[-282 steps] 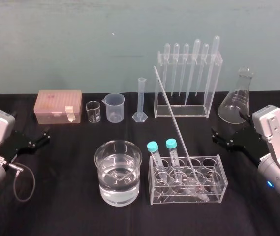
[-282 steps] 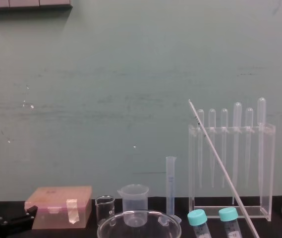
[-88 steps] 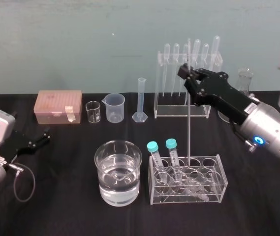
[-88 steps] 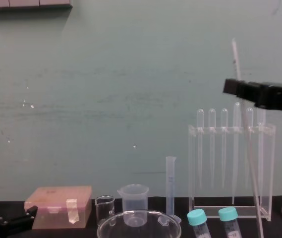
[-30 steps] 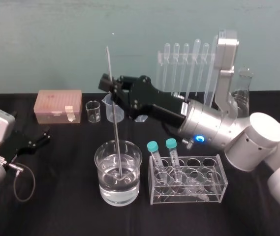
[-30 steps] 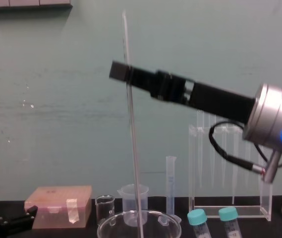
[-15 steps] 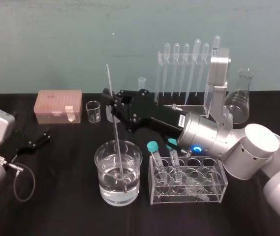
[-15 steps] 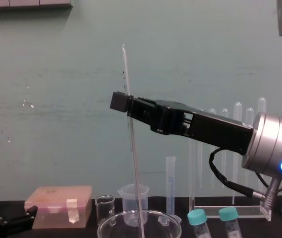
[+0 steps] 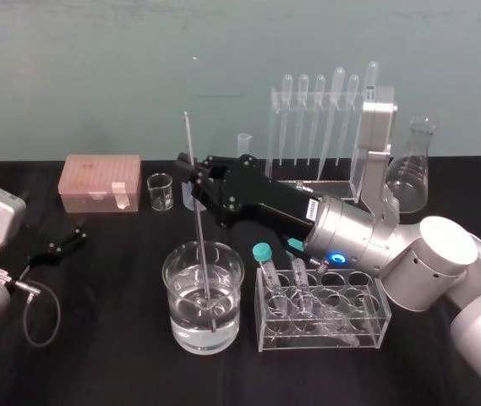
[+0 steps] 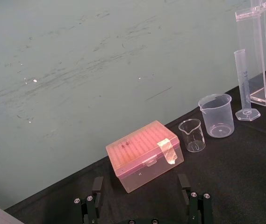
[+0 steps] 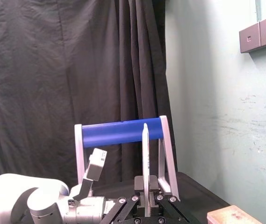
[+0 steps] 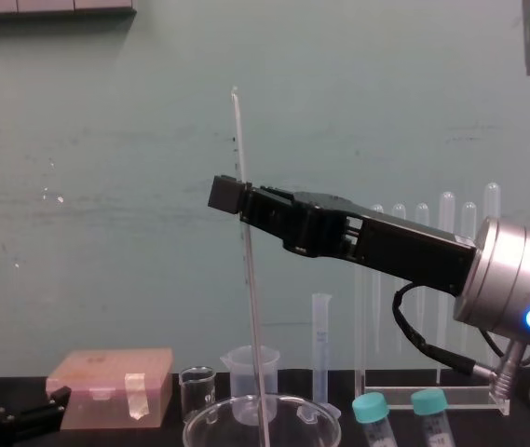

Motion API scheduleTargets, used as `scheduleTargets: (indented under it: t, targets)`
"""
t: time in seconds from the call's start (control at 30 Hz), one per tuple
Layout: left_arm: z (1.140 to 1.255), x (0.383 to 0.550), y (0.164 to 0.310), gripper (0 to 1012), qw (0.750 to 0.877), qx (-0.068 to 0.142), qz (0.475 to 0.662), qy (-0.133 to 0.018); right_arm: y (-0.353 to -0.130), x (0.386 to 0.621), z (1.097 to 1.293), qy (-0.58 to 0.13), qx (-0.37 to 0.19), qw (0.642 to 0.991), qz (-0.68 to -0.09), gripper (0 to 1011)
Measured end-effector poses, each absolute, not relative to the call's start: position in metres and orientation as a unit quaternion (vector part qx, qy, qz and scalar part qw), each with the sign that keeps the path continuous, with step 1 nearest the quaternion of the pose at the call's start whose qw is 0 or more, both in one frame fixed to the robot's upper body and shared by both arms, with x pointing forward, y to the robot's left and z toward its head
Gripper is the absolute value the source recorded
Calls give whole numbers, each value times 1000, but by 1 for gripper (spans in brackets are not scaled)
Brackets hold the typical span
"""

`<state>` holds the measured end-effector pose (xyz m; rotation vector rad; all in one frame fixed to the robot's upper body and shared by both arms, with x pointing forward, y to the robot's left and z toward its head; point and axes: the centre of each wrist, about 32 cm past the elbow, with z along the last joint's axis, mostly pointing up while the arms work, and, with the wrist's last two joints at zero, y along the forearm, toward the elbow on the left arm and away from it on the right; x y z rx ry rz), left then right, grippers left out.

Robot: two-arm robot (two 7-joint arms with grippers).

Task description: Hold the thermometer with one hand and immerse one end into the beaker, then reinsert it into the test tube rack.

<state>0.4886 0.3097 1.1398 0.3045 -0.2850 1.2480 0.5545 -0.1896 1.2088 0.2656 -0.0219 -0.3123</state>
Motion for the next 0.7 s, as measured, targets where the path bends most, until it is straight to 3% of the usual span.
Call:
scheduleTargets:
  t: [0.7]
  targets:
    - [1140,489,310,1008,791,141,580,-132,-190,556,1211,-19,130,980,-152,51]
